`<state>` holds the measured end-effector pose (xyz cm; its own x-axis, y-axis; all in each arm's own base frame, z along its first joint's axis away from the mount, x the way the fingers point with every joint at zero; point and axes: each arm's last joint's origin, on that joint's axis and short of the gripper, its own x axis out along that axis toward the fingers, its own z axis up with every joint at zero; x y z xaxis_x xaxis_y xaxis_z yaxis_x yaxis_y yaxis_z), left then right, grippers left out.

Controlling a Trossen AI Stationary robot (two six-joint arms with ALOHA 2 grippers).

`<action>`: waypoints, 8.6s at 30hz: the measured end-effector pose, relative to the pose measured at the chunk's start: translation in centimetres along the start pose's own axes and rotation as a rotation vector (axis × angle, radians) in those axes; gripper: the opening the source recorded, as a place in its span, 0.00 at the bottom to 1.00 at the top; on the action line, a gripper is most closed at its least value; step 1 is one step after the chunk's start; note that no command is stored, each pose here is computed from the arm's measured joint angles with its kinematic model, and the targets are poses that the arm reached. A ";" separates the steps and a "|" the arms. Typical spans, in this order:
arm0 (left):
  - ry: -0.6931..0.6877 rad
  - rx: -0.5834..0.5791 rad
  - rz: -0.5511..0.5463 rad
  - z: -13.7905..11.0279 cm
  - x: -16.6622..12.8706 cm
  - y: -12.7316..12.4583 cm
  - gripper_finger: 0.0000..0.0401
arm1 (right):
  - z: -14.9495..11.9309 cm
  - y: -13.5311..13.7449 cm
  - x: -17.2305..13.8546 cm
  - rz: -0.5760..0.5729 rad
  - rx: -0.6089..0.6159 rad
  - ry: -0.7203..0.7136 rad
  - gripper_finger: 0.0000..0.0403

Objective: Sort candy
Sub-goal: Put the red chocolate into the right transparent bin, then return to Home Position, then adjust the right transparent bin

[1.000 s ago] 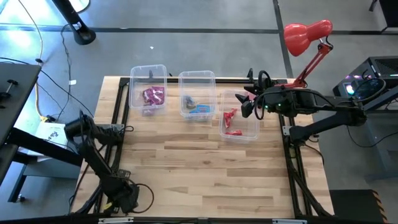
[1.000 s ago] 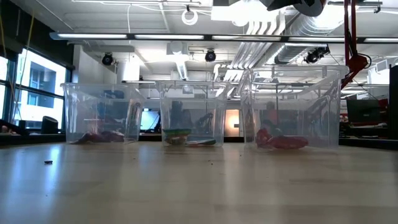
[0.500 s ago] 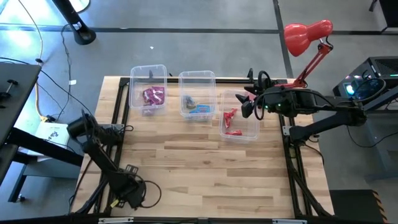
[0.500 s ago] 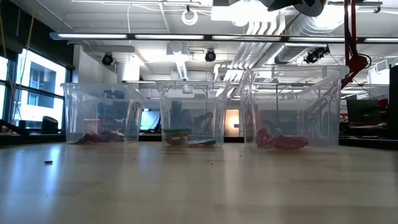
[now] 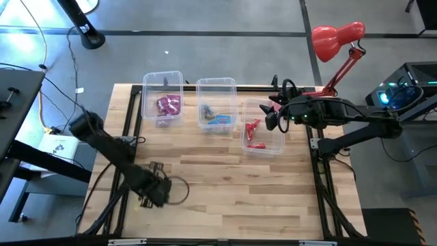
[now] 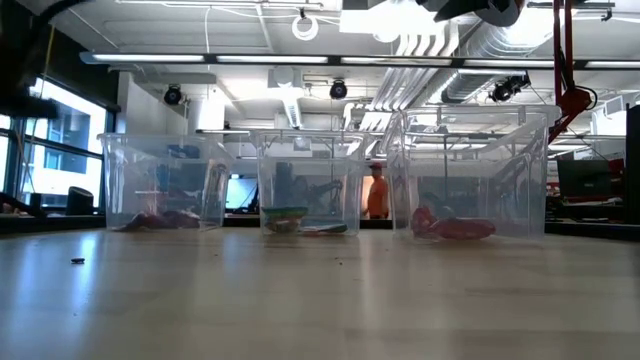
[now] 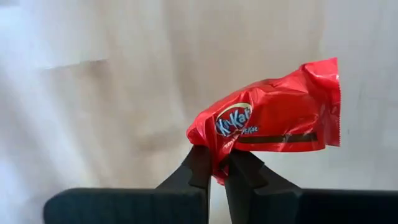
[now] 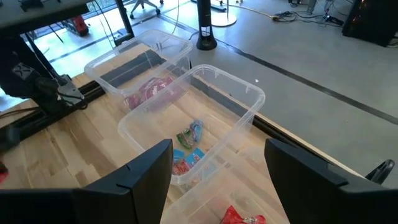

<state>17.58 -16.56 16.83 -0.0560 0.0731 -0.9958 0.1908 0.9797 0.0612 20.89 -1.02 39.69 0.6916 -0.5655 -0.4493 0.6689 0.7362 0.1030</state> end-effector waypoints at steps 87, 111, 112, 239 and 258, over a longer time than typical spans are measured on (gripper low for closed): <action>-1.626 -0.739 -0.073 -8.5 -4.3 16.0 0.03 | 3.2 -0.8 -3.8 0.228 0.223 -0.273 0.41; -1.719 -0.774 -0.121 -10.6 -0.5 15.4 0.00 | -0.1 -2.5 -7.9 0.326 0.247 -0.033 0.00; -1.718 -0.761 -0.127 -10.5 -0.6 15.4 0.00 | -0.3 -2.7 -8.0 0.325 0.248 -0.027 0.00; -1.717 -0.768 -0.130 -10.5 -0.6 15.4 0.00 | -25.1 -7.3 3.7 0.566 -0.294 -0.233 0.00; -1.717 -0.768 -0.130 -10.5 -0.6 15.4 0.00 | -17.4 -6.8 0.0 0.496 0.102 -0.300 0.00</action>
<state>10.23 0.44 19.06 0.9700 0.2366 0.0556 -0.1817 0.8579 -0.4805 11.64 0.43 23.55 0.9656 -0.2538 -0.0564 0.2580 0.9086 0.3284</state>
